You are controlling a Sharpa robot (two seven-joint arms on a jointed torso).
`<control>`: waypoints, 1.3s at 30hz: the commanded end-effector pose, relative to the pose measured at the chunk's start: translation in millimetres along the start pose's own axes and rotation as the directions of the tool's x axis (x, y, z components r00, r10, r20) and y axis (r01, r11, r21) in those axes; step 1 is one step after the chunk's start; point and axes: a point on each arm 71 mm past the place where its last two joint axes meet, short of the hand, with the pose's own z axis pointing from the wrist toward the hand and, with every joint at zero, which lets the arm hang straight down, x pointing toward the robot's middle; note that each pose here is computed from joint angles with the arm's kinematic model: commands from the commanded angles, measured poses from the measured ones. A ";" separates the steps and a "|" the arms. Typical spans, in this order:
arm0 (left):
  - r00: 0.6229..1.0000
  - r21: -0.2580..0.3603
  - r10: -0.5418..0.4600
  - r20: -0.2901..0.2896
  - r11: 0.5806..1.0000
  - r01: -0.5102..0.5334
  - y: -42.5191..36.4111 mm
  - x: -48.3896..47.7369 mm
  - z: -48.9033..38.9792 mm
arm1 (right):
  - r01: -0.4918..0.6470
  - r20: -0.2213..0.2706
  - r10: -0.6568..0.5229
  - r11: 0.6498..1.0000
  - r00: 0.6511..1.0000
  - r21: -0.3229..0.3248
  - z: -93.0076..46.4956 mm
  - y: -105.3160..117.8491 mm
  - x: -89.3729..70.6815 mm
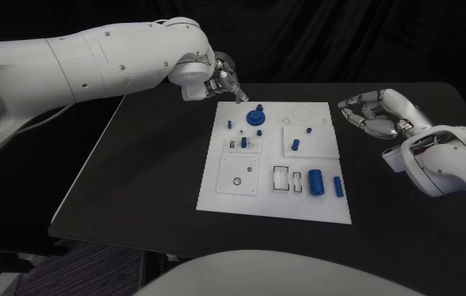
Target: Assemble the parts on the task board
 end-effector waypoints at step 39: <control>0.921 -0.101 0.152 -0.358 0.975 -0.200 -22.3 42.7 49.9 | -0.008 -0.006 0.008 1.000 1.000 0.006 3.3 4.6 5.5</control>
